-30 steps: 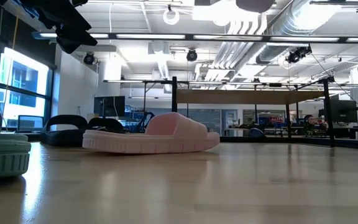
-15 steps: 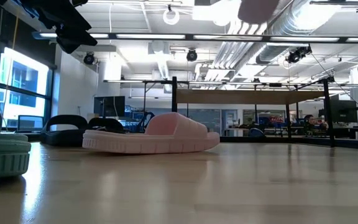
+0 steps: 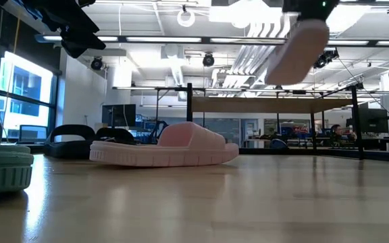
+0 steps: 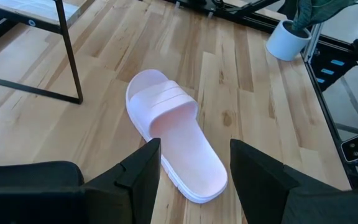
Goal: Pick and place slides into the shelf
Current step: Put the pink bottom slide on the shelf
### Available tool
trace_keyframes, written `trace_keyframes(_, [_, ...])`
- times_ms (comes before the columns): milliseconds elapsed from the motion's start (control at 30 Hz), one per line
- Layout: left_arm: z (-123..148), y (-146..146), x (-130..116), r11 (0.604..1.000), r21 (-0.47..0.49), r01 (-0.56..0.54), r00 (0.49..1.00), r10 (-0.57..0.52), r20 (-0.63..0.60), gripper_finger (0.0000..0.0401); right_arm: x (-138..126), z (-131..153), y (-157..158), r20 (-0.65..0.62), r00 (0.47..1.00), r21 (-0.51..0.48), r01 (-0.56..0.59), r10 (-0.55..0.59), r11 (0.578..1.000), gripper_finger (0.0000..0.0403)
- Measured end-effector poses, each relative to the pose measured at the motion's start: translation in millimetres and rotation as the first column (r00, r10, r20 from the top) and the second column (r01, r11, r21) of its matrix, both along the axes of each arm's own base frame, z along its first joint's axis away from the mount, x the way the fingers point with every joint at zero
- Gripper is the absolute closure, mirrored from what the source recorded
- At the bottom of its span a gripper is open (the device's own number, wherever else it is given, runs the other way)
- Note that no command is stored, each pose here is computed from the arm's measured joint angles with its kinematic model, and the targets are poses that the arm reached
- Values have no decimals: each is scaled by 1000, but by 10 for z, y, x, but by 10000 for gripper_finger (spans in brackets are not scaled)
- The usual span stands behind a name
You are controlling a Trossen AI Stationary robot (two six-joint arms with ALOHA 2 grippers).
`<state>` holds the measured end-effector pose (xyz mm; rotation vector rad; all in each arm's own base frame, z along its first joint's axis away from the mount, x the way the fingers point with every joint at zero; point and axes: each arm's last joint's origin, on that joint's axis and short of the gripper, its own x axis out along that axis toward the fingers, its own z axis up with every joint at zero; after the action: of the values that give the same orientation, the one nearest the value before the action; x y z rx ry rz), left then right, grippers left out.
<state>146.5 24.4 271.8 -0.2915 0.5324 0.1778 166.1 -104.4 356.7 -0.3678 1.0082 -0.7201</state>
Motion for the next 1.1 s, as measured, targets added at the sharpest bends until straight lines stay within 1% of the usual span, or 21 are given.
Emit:
trace_keyframes(133, [0,0,0,1000,0,0,1000,0,0,224,58,-201,-105,-136,990,-29,39,-42,999,403])
trace_keyframes(200, [0,0,0,1000,0,0,1000,0,0,224,73,-267,-164,-185,981,-42,55,-62,998,403])
trace_keyframes(300, [0,0,0,1000,0,0,1000,0,0,224,103,-345,-252,-221,972,-63,74,-86,995,403])
trace_keyframes(467, [0,0,-1,1000,0,0,1000,0,0,224,102,-417,-344,-274,959,-132,40,-76,990,403])
trace_keyframes(567, [0,0,-1,1000,0,0,1000,0,0,224,89,-452,-368,-277,960,-154,1,-44,988,403])
trace_keyframes(733, [0,0,-1,1000,0,0,1000,0,0,224,54,-496,-421,-305,952,-140,-60,15,988,403])
trace_keyframes(867, [0,0,-1,1000,0,0,1000,0,0,224,-31,-477,-456,-295,955,-124,-48,10,991,403])
trace_keyframes(967, [0,0,0,1000,0,0,1000,0,0,224,-114,-420,-461,-264,965,-134,-30,-6,991,403])
trace_keyframes(1100, [0,0,-1,1000,0,0,1000,0,0,224,-210,-341,-428,-239,971,-155,-33,-5,987,403])
